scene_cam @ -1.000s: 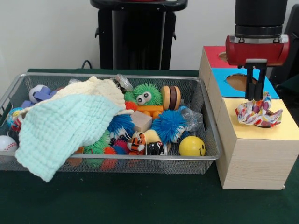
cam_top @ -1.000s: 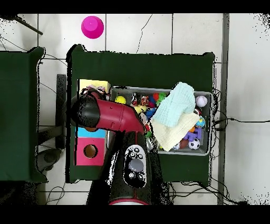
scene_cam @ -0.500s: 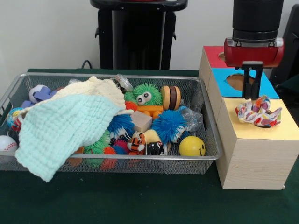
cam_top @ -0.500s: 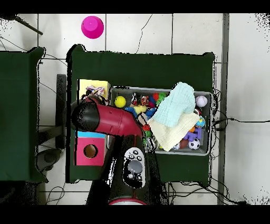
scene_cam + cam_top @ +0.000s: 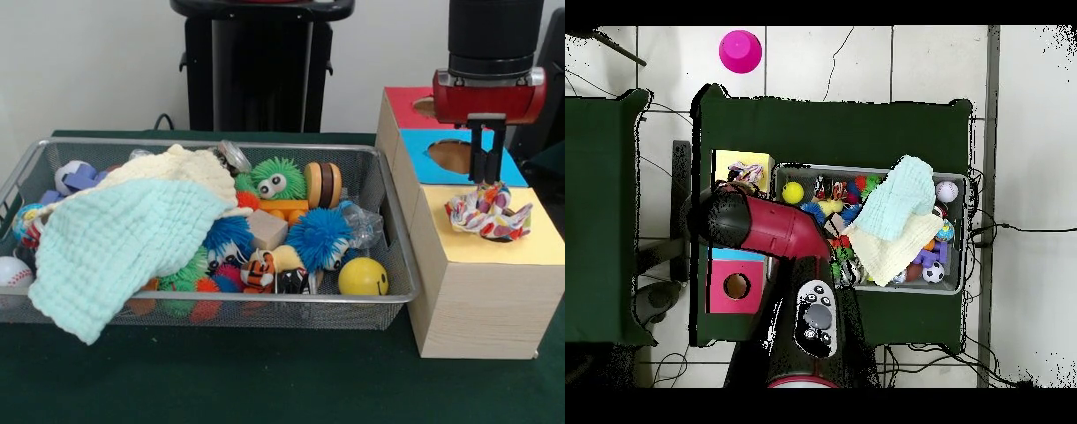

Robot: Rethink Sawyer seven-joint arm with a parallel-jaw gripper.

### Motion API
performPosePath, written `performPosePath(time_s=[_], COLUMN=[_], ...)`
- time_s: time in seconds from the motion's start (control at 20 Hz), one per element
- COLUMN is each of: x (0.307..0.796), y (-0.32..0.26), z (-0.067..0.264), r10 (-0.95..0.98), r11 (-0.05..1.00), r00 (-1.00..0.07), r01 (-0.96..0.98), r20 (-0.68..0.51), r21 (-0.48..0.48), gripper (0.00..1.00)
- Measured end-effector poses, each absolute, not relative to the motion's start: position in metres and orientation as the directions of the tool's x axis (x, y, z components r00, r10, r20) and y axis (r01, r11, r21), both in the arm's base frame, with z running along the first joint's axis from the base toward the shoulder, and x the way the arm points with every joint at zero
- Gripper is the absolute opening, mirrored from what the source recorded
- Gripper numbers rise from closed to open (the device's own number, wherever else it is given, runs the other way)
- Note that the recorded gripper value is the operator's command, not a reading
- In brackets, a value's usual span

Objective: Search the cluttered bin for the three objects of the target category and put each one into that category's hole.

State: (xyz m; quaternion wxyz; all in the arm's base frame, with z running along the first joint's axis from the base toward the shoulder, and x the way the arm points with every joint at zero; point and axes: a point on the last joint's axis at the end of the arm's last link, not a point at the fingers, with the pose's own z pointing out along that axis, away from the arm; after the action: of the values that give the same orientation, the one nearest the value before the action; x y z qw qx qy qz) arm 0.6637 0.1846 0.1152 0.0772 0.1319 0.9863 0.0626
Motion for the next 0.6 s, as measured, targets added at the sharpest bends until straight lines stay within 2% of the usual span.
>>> performPosePath(time_s=[0.6], x=[0.662], y=[0.203], z=[0.118], r10=[0.269], r11=[0.956], r00=[-0.954], r01=[0.247], r20=[-0.134], r21=[0.158], gripper=[0.00])
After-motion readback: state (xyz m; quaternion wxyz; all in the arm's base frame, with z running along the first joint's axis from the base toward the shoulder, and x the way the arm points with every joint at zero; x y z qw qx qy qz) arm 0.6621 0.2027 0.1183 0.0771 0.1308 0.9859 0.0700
